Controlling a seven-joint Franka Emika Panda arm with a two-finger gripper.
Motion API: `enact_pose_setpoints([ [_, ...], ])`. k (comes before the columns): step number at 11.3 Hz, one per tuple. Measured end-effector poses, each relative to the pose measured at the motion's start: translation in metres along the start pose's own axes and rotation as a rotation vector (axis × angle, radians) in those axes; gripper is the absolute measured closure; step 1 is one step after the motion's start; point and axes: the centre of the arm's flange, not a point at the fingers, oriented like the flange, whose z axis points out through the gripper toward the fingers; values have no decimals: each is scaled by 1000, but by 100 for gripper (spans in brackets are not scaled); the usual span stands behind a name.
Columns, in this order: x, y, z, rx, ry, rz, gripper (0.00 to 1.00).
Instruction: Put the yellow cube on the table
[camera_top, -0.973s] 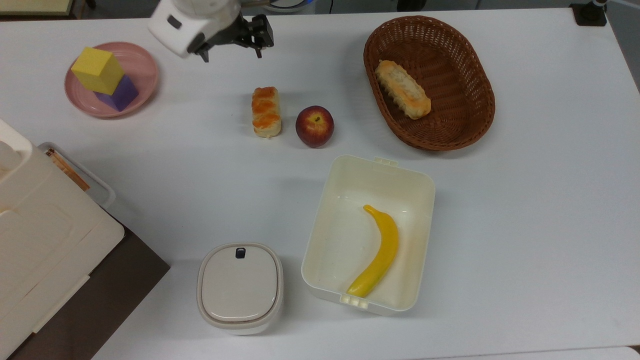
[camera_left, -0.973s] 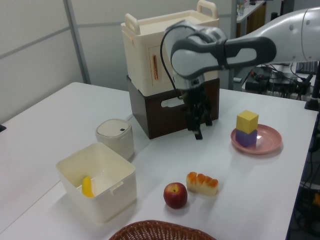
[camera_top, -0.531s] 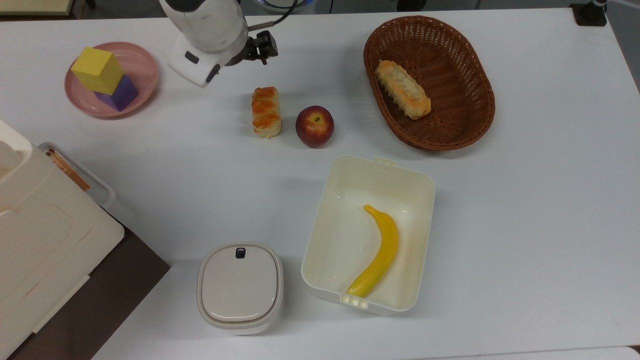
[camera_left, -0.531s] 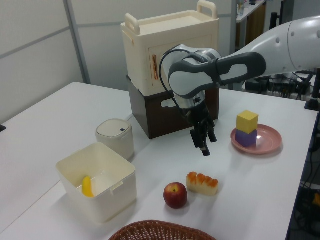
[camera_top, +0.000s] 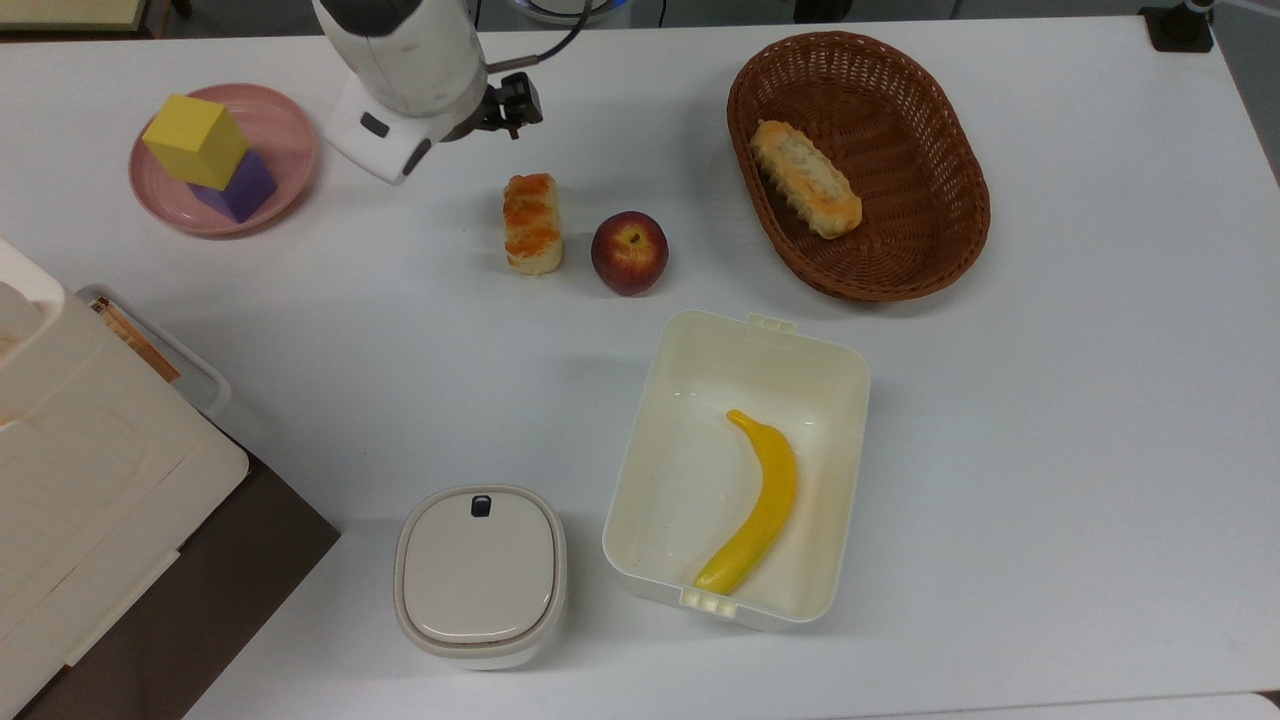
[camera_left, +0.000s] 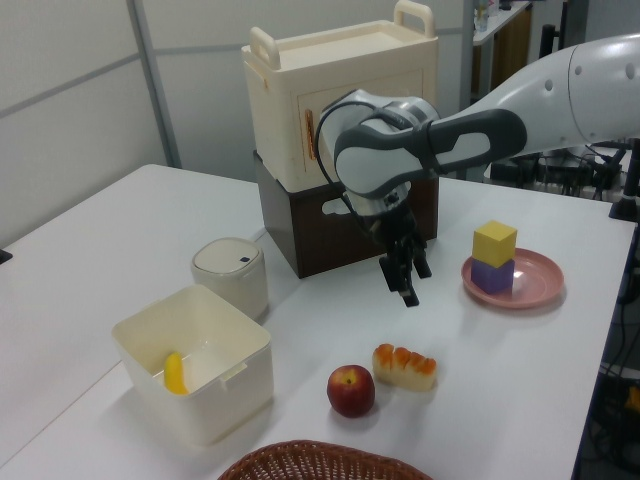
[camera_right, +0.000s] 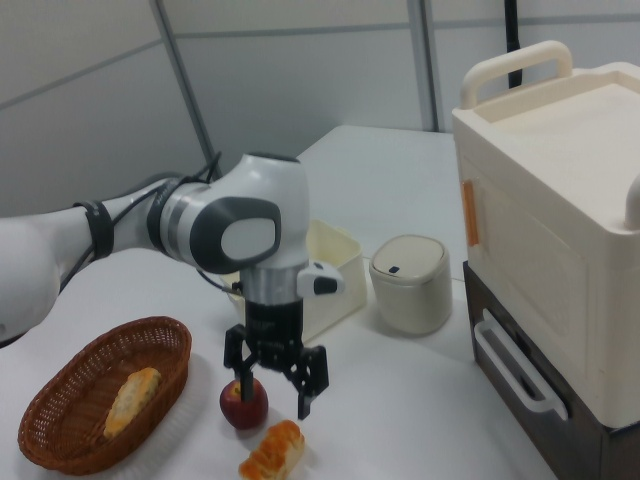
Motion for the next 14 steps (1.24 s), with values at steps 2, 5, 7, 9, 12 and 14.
enact_pose_setpoints([
  [2, -3, 8, -23, -13, 48, 15, 0],
  [5, -6, 17, -32, -14, 66, 30, 0],
  [7, -11, 27, -36, -14, 76, 51, 0],
  [9, -36, 70, -56, -4, 108, 128, 0],
  [12, -76, 135, -59, 18, 119, 247, 0],
  [14, -84, 164, -40, 2, 72, 292, 0],
])
